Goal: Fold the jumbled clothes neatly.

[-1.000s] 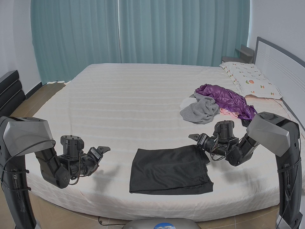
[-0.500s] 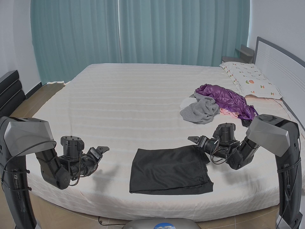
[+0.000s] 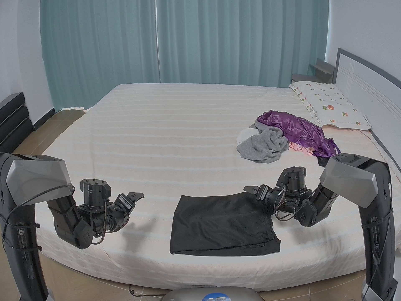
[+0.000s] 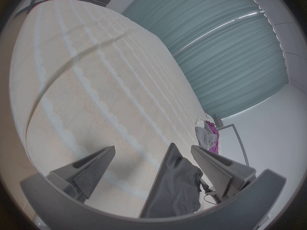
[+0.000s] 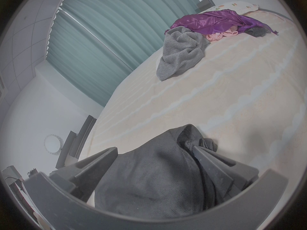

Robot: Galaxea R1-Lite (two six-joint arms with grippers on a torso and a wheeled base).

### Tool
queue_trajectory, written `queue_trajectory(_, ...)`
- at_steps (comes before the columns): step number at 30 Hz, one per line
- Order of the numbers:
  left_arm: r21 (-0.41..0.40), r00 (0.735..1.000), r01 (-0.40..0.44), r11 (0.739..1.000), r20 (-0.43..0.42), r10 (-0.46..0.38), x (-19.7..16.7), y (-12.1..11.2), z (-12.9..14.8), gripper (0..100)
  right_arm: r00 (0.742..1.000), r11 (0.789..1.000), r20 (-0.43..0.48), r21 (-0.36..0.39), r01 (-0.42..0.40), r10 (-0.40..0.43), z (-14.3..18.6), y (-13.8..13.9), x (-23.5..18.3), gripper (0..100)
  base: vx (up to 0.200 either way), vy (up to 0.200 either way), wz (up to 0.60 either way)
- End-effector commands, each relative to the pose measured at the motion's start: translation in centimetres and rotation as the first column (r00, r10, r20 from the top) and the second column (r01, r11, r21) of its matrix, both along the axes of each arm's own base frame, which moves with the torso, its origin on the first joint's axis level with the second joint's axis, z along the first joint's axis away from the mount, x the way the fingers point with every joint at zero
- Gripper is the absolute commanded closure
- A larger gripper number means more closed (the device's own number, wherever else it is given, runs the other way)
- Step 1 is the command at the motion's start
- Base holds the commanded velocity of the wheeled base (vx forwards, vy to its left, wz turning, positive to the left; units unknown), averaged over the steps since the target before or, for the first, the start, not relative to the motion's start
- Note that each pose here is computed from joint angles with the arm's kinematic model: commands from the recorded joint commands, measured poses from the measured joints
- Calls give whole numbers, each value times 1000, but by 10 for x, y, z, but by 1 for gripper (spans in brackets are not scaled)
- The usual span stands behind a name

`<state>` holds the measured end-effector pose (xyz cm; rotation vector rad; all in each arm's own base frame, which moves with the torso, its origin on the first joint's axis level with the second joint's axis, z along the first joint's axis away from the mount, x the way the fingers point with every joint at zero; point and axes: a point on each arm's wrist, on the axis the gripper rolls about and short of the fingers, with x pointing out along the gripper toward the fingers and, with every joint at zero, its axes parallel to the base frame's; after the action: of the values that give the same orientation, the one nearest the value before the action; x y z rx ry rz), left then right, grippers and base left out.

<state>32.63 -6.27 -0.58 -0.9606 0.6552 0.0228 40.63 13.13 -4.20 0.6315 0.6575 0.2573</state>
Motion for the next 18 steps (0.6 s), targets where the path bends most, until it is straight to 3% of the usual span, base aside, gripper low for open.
queue_trajectory(1, 1, 1000, 2, 1000, -2, -2, 0, -1, -1, 0, 1000, 1000, -13, -3, 1, -1, -8, 0, 1, 0, 0, 0, 0)
queue_trajectory(3, 1, 1000, 2, 1000, -2, -2, 0, -1, -1, 0, 1000, 1000, -10, -2, 1, -1, -8, -1, 3, 0, 0, 0, 0)
queue_trajectory(4, 1, 1000, 2, 1000, -2, -2, 0, -1, -1, 0, 1000, 1000, -7, -1, 1, -1, -7, 0, 3, 100, 0, 0, 0)
queue_trajectory(18, 3, 1000, 3, 1000, -5, -3, -1, 0, -2, 0, 998, 998, 7, 0, 58, -58, -2, -19, 10, 100, 0, 0, 0)
